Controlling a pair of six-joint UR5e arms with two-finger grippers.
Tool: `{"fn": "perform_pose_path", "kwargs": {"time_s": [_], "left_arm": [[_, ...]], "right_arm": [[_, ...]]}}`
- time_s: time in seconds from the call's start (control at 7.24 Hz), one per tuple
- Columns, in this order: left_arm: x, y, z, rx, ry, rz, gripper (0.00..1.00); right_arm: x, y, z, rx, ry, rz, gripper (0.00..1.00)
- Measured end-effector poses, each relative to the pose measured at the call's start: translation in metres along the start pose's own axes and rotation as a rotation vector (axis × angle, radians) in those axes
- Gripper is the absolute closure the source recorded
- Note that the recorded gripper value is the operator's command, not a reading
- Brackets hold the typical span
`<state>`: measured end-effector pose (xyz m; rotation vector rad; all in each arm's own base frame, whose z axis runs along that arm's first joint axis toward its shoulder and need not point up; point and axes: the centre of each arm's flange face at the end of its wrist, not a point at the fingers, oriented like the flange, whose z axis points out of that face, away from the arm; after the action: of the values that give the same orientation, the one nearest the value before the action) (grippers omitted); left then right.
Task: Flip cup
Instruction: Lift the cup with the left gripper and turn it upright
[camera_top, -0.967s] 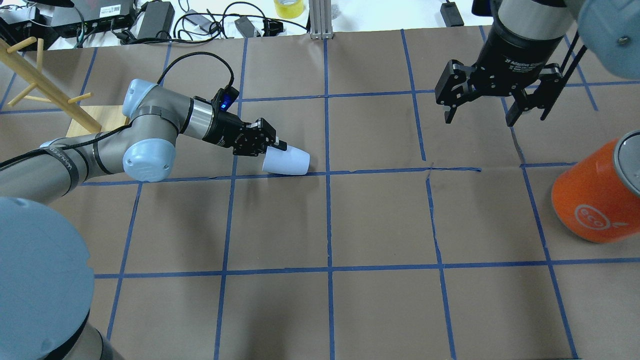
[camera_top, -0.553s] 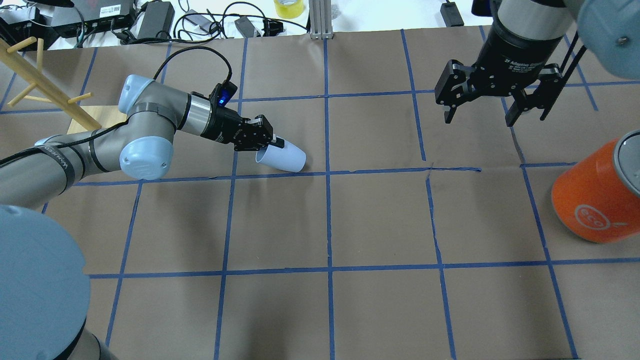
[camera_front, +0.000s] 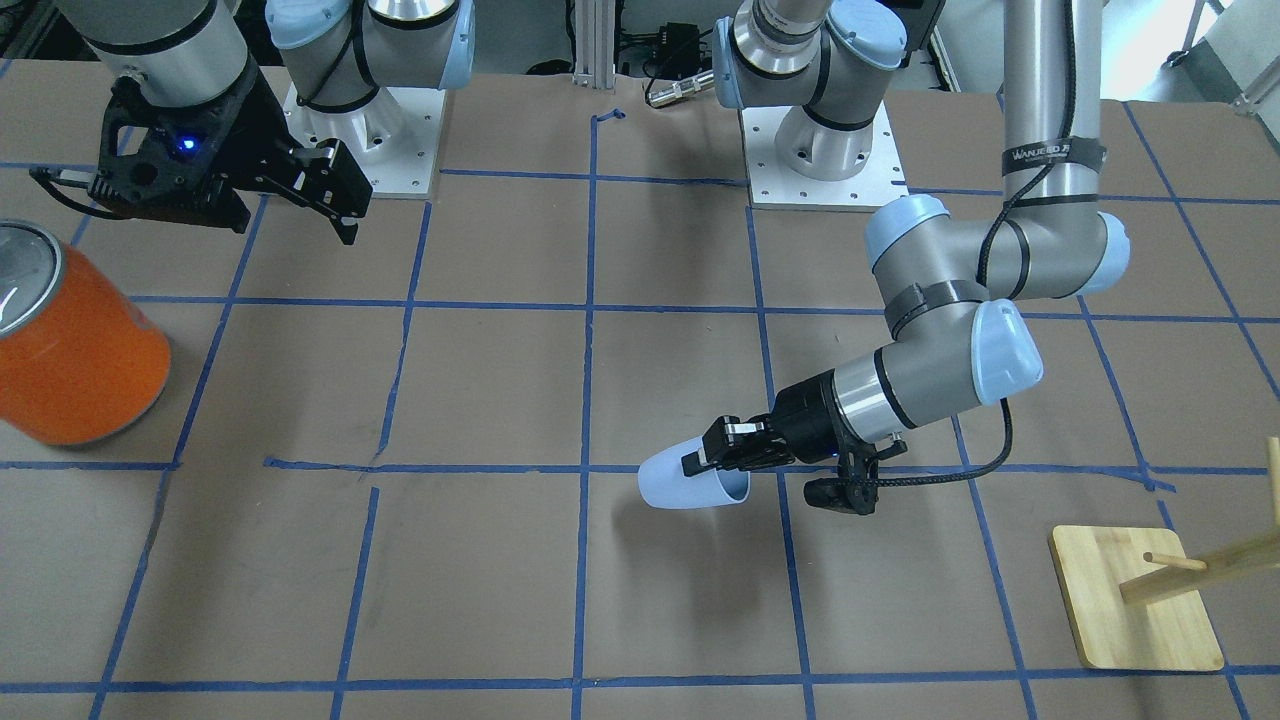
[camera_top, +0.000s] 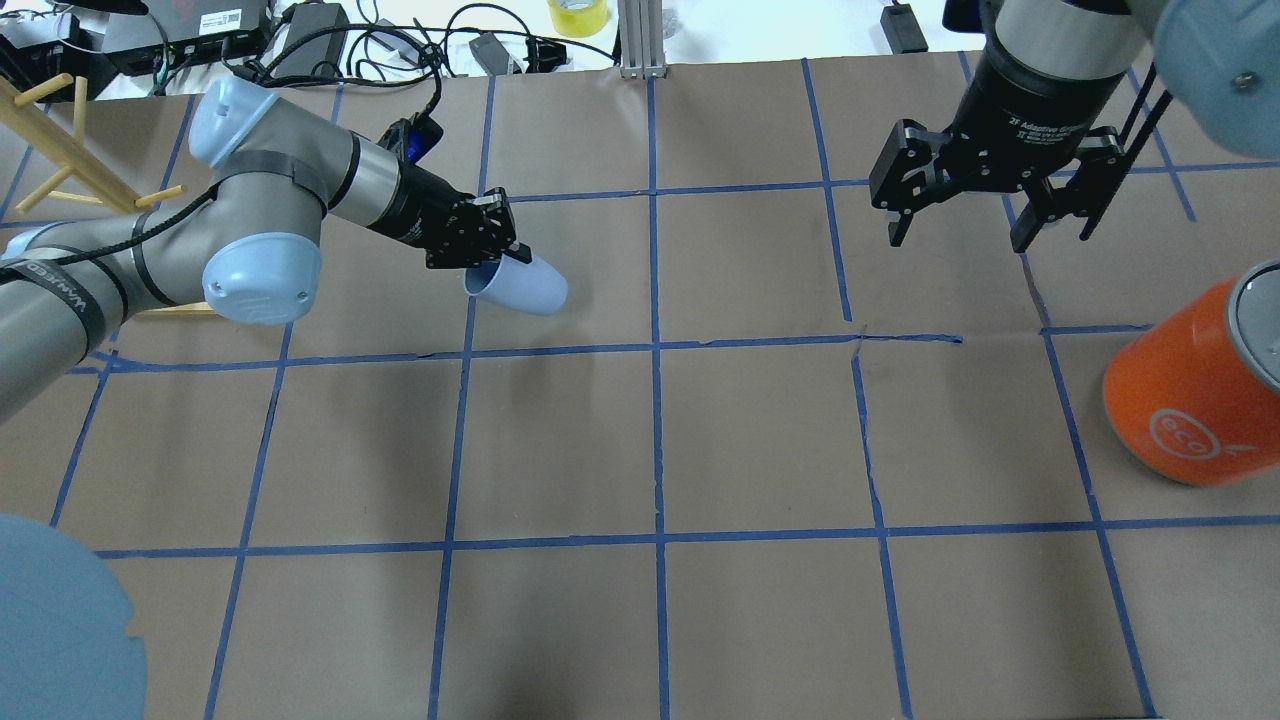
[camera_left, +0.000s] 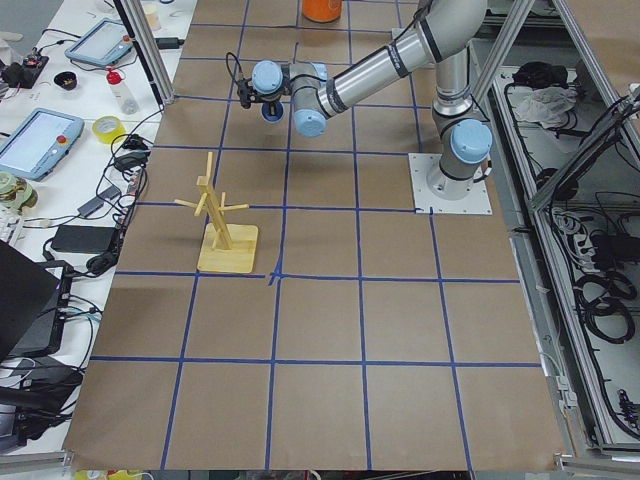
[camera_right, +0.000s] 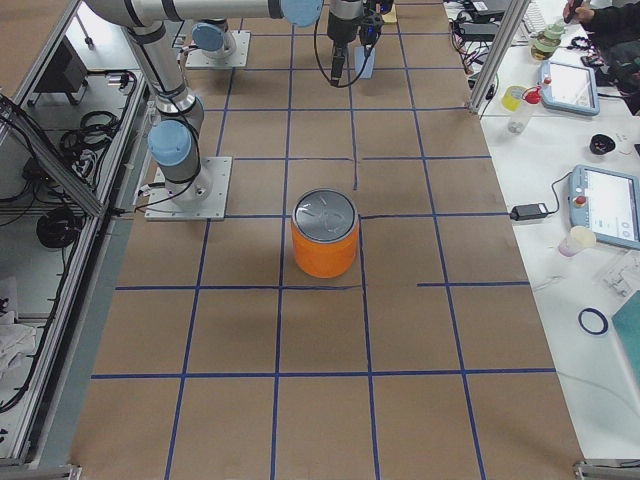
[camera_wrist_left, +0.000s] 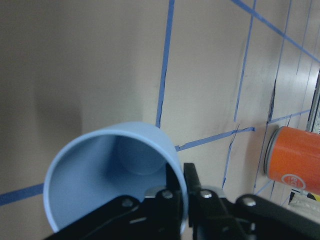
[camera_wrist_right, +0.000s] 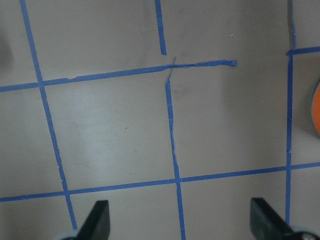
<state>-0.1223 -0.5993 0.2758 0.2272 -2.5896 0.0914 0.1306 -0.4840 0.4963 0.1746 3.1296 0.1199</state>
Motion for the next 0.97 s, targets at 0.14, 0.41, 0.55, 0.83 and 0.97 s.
{"fn": "perform_pose_path", "kwargs": {"time_s": [0.14,0.41,0.55,0.83,0.97], "left_arm": [[0.000,-0.013,-0.022,0.056,-0.144,0.041,1.00],[-0.009,-0.038,-0.049,0.099,-0.392,0.166,1.00],[-0.014,-0.048,-0.056,0.108,-0.477,0.201,1.00],[-0.020,-0.075,-0.054,0.116,-0.550,0.234,1.00],[-0.026,-0.086,-0.046,0.106,-0.558,0.243,1.00]], "right_arm": [[0.000,0.000,0.000,0.001,0.000,0.000,0.00],[0.000,0.000,0.000,0.001,0.000,0.001,0.00],[0.000,0.000,0.000,0.002,0.000,0.000,0.00],[0.000,0.000,0.000,0.001,0.000,-0.001,0.00],[0.000,0.000,0.000,0.001,0.000,0.000,0.00]]}}
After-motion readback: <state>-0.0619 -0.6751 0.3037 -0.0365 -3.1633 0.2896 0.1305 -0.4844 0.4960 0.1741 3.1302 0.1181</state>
